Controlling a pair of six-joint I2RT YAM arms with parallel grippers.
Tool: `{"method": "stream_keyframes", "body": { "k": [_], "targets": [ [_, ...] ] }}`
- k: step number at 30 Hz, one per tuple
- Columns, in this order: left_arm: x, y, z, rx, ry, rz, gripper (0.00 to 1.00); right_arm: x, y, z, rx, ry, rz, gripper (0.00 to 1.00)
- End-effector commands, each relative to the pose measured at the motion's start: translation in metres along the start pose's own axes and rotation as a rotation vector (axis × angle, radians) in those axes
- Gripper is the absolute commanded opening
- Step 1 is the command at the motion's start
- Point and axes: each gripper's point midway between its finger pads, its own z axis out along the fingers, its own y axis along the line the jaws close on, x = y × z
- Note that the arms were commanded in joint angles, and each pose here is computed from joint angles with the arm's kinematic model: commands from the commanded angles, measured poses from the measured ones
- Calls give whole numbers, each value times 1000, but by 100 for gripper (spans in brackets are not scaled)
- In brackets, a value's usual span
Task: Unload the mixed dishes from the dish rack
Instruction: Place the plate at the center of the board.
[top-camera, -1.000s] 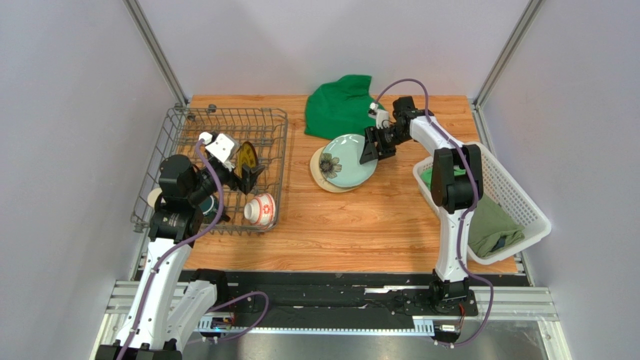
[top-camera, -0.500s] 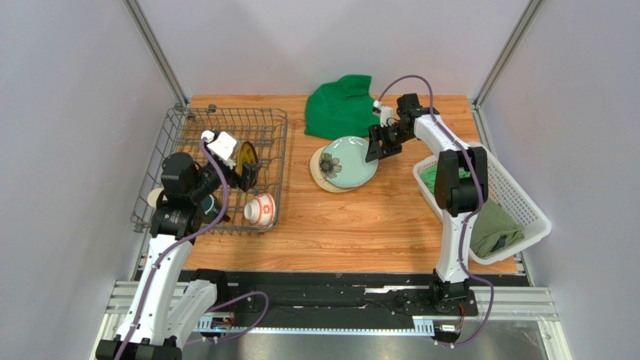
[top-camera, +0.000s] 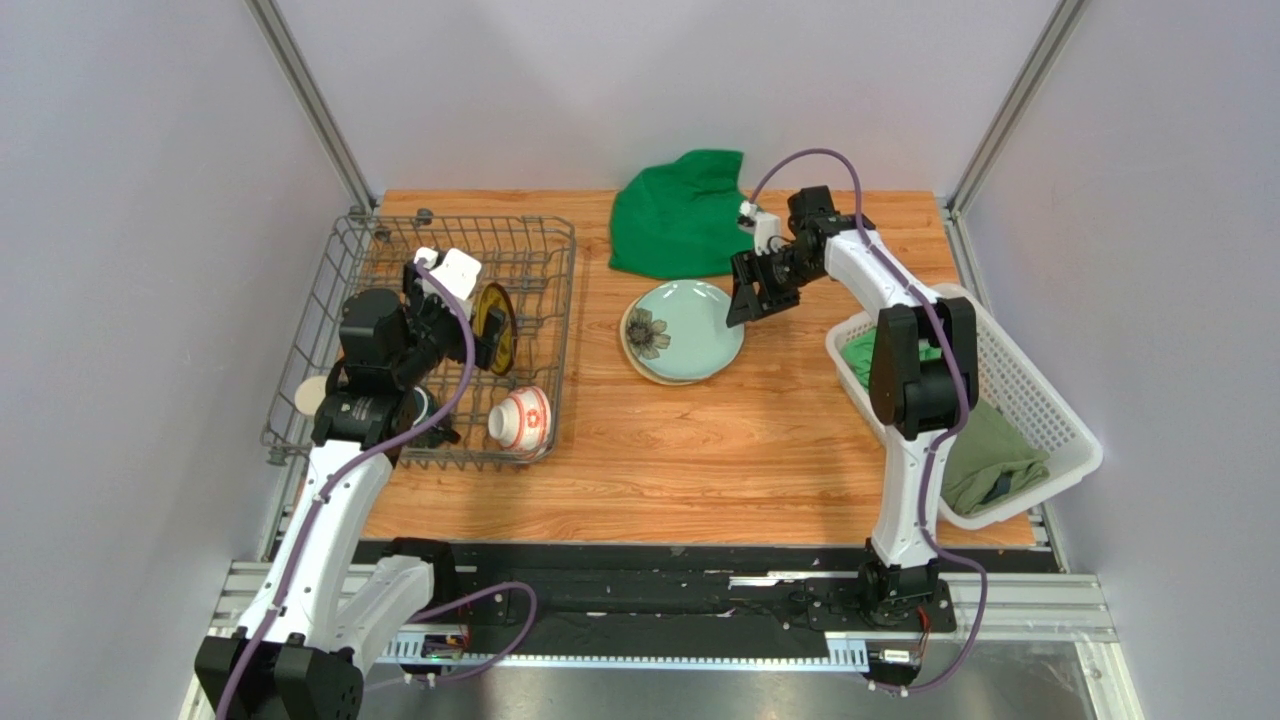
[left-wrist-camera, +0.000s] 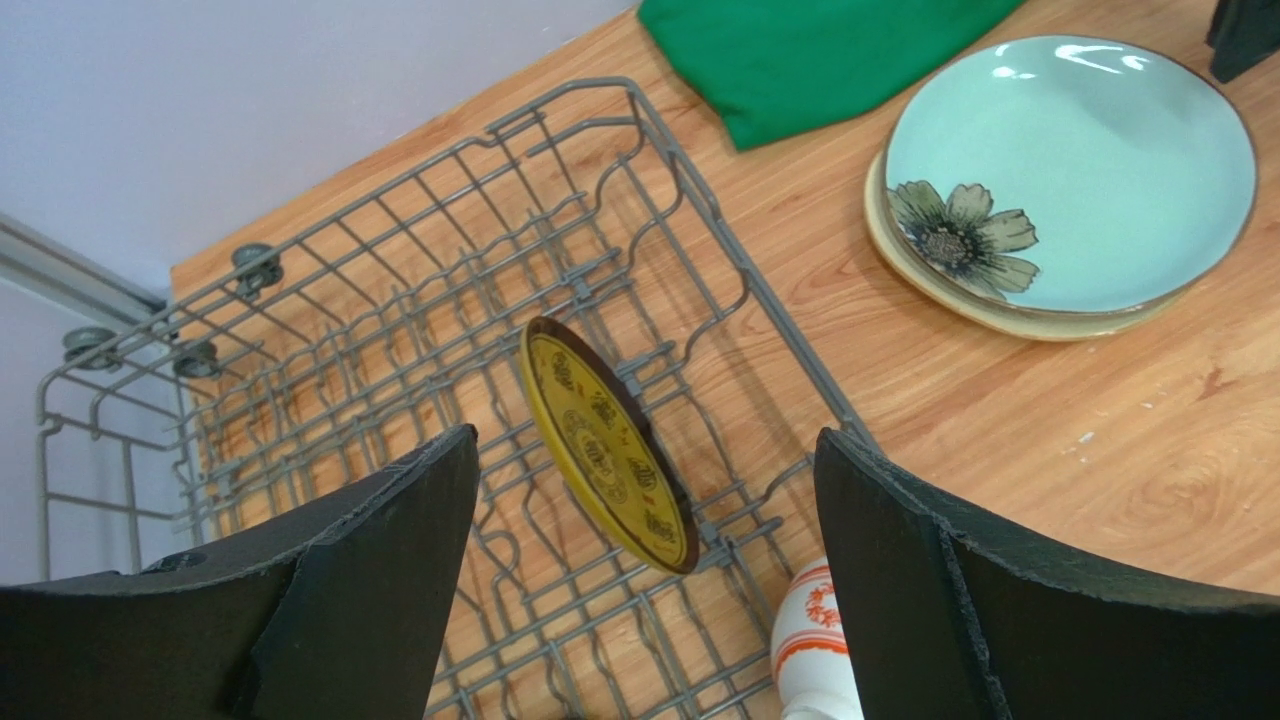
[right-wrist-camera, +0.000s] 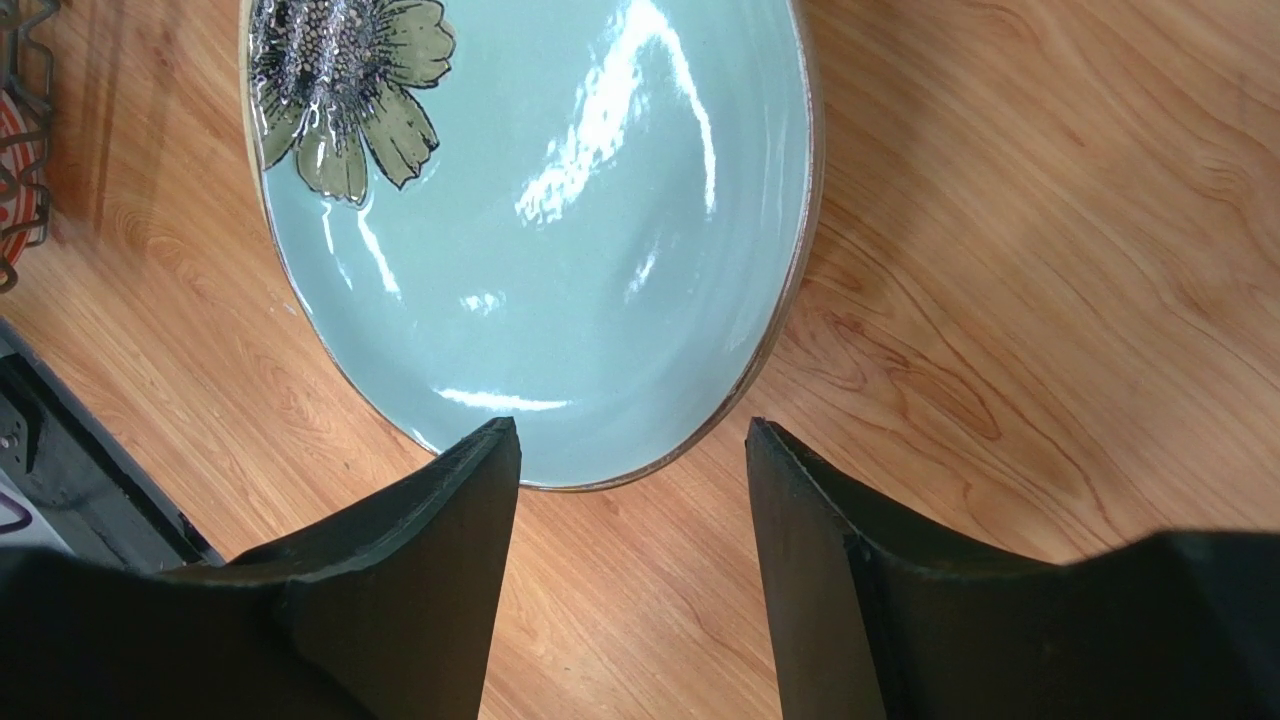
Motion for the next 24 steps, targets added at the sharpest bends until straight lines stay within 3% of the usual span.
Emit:
{"method": "stream_keyframes", "body": {
  "k": [1,9,20,24],
  "targets": [
    [-18,15,-4,-64,-39,56,90,-16,18,-10,-6,-42,-72,61],
    [-11,28,-1,-122,5,63,90,-15,12,-20,67,-40,-109,61],
    [42,66,29,-283,302,-2,90,-28,20,-66,210,-162,-146,61],
    [54,73,34,-320,358,-12,90,-32,19,-76,256,-216,-130,74]
  ]
}}
